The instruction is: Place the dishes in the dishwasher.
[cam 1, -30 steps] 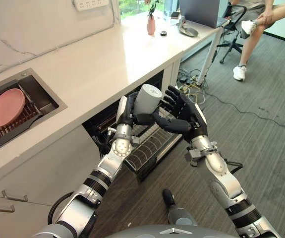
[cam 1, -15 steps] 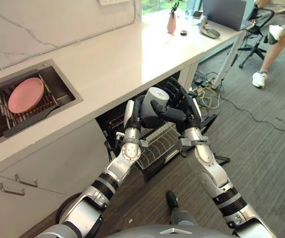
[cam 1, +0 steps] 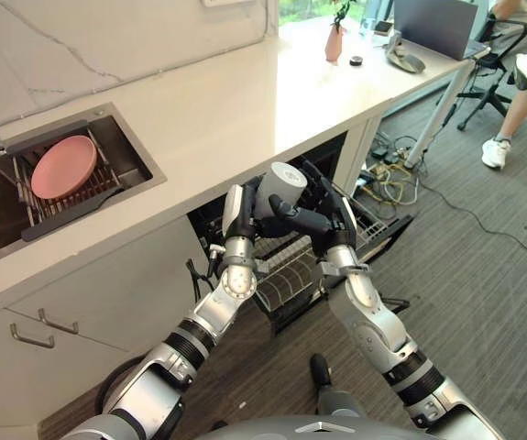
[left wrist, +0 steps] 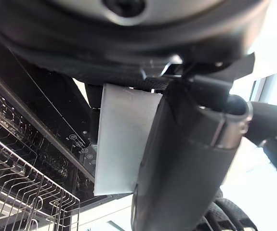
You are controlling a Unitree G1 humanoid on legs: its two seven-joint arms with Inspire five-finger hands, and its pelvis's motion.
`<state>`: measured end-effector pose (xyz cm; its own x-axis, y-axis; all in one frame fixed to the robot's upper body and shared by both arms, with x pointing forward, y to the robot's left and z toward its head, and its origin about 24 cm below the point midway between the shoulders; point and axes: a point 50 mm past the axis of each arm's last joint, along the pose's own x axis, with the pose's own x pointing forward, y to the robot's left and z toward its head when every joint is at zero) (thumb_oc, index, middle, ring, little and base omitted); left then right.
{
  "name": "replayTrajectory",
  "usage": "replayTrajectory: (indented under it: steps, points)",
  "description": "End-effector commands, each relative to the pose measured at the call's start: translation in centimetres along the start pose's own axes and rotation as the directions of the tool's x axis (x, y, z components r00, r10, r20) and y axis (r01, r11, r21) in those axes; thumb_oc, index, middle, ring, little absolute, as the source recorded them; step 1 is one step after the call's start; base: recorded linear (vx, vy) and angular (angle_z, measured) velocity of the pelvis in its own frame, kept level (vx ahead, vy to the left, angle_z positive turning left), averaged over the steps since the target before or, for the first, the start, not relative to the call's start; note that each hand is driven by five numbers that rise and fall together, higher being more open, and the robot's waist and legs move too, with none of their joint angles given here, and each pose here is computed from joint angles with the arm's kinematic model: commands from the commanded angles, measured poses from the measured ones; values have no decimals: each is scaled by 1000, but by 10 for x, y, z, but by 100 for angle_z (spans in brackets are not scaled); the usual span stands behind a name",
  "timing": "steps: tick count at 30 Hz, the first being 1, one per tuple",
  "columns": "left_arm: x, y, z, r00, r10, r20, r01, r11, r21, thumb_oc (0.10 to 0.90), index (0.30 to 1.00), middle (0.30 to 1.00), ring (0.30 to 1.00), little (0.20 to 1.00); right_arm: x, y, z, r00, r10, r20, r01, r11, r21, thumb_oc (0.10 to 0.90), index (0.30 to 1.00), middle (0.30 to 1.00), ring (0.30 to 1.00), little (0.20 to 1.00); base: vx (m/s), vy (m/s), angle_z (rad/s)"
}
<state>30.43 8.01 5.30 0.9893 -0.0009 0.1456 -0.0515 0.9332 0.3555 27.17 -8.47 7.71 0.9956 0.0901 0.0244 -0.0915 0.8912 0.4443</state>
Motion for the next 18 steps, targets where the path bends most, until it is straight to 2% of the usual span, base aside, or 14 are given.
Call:
replayTrajectory:
  steps: [1,8,12,18]
  points:
    - [25,-2,54,967,22,252,-21,1000,-9,400,300,300,300,300,14,30,43,974,81,212,-113,984,140,800,900,900,900,900,0,0,0]
    - [22,-6,50,970,12,242,-14,1000,5,400,300,300,300,300,15,33,38,982,49,184,-82,981,173,800,900,900,900,900,0,0,0]
    - [22,-11,47,968,31,249,-53,995,81,400,300,300,300,300,17,41,36,986,-8,164,-29,975,222,800,900,900,900,900,0,0,0]
    - [21,-23,55,958,11,287,-44,993,111,400,300,300,300,300,21,51,34,987,-36,155,-4,968,250,800,900,900,900,900,0,0,0]
